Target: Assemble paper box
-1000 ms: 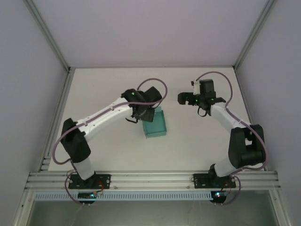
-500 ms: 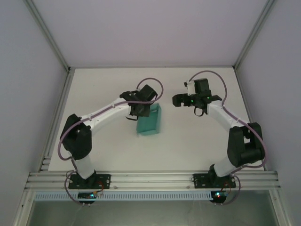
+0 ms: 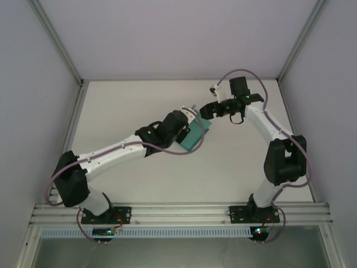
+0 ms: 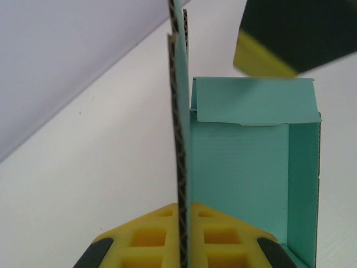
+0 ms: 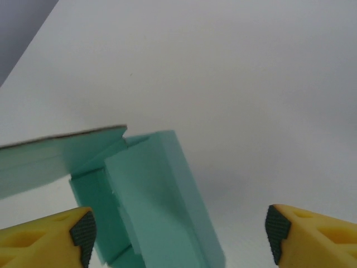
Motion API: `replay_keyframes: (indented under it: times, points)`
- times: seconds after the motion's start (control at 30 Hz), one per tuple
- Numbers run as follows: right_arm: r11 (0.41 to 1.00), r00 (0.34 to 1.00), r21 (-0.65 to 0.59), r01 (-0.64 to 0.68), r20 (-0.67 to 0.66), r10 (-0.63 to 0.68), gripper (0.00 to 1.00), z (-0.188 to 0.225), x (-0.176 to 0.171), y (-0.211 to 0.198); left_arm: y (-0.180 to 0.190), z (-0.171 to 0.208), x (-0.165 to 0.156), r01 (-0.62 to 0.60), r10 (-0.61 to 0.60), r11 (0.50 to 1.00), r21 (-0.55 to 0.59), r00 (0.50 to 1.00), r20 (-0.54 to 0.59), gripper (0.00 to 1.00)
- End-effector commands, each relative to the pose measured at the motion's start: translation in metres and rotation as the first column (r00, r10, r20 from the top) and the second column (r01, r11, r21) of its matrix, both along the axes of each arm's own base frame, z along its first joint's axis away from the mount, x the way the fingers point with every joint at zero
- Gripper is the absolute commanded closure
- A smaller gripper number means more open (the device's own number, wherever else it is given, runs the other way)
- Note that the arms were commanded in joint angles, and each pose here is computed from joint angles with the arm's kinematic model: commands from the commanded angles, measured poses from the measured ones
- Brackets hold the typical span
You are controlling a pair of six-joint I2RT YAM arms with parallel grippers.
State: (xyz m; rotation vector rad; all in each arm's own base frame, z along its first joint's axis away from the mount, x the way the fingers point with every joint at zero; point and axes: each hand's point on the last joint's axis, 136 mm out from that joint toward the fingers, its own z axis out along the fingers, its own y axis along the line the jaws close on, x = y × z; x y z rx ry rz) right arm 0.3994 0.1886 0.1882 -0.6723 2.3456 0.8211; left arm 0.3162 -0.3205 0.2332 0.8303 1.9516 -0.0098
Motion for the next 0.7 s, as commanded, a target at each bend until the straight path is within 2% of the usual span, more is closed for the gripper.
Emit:
replay_keyframes:
  times: [0.0,0.13,0.3,0.43,0.57,0.67]
  points:
    - [0.994,0.993,0.044,-0.099,-0.065,0.102,0.24,-0.011,-0.013,0.007,-0.004,0.022,0.007,0.042,-0.042,0.999,0.004,0.995,0.085,1.0]
    - [0.987,0.986,0.052,-0.15,-0.072,0.153,0.39,-0.021,-0.015,0.001,-0.002,0.027,0.006,0.032,-0.031,0.999,-0.012,0.996,0.089,1.0]
    - [0.976,0.975,0.053,-0.209,-0.071,0.213,0.42,-0.036,-0.024,0.001,-0.001,0.017,0.002,0.038,-0.037,0.999,-0.017,0.998,0.048,1.0]
    - [0.978,0.978,-0.042,-0.205,-0.054,0.202,0.53,-0.049,-0.019,0.003,-0.007,0.008,-0.002,0.066,-0.066,0.997,-0.042,0.998,-0.003,1.0]
    - [0.974,0.977,-0.081,-0.211,-0.037,0.208,0.55,-0.055,-0.02,0.009,-0.007,0.001,0.003,0.047,-0.052,0.996,-0.082,0.996,-0.068,1.0]
    - [0.976,0.987,-0.148,-0.158,-0.014,0.158,0.6,-0.067,-0.013,0.006,-0.004,-0.001,0.008,0.029,-0.039,0.994,-0.106,0.994,-0.101,1.0]
